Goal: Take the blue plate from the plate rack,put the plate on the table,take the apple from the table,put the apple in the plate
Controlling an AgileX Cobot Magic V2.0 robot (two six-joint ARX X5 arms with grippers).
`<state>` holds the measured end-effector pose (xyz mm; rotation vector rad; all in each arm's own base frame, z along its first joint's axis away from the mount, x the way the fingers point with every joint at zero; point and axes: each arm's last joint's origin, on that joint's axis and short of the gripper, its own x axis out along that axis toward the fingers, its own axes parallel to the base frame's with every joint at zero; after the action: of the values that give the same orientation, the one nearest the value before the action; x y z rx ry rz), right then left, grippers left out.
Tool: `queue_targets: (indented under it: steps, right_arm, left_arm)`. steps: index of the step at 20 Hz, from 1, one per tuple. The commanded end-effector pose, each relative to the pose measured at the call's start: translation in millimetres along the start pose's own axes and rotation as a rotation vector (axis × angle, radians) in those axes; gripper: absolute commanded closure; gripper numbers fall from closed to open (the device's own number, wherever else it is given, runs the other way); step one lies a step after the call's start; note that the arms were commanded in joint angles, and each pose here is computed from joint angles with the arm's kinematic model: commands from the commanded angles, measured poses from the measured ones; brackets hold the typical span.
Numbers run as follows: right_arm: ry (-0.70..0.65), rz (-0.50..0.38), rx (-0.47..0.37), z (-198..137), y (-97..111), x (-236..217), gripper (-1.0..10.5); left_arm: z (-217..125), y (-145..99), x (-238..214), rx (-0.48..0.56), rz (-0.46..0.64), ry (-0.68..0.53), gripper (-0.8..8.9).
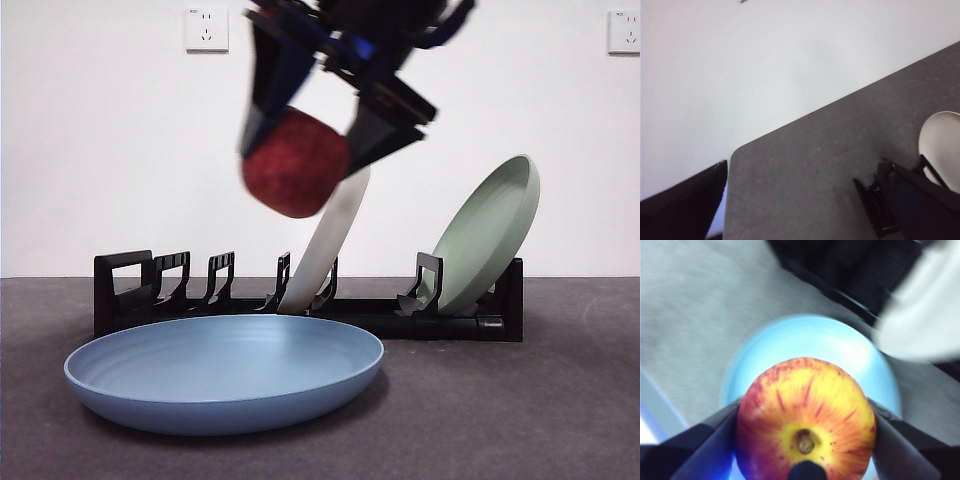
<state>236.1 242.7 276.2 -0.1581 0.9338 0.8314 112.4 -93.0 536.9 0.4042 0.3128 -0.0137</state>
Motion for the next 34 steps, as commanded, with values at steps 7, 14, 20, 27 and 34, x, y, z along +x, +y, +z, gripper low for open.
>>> queue_targets:
  steps: [7,14,20,27,34]
  right_arm:
    - [0.149,-0.024,-0.037,-5.1,20.0,80.7,9.6]
    - [0.315,-0.111,-0.059,-30.7,16.9,120.6,7.7]
    - [0.317,-0.11,-0.062,-31.2,18.9,120.5,4.3]
    - [0.212,-0.092,-0.068,-10.4,26.3,85.3,4.4]
    - [-0.065,-0.073,-0.083,11.7,32.3,-48.7,4.4]
  left_arm:
    - [-2.5,3.5,3.7,-0.007,0.033,0.029,3.11]
    - [-7.9,3.3,3.4,0.011,0.031,0.071,3.11]
    - [-8.6,3.2,3.5,-0.002,0.031,0.077,3.11]
    - [-8.7,3.0,3.5,-0.004,0.026,0.078,3.11]
    - [-9.0,-5.0,3.5,0.004,-0.226,0.082,3.12]
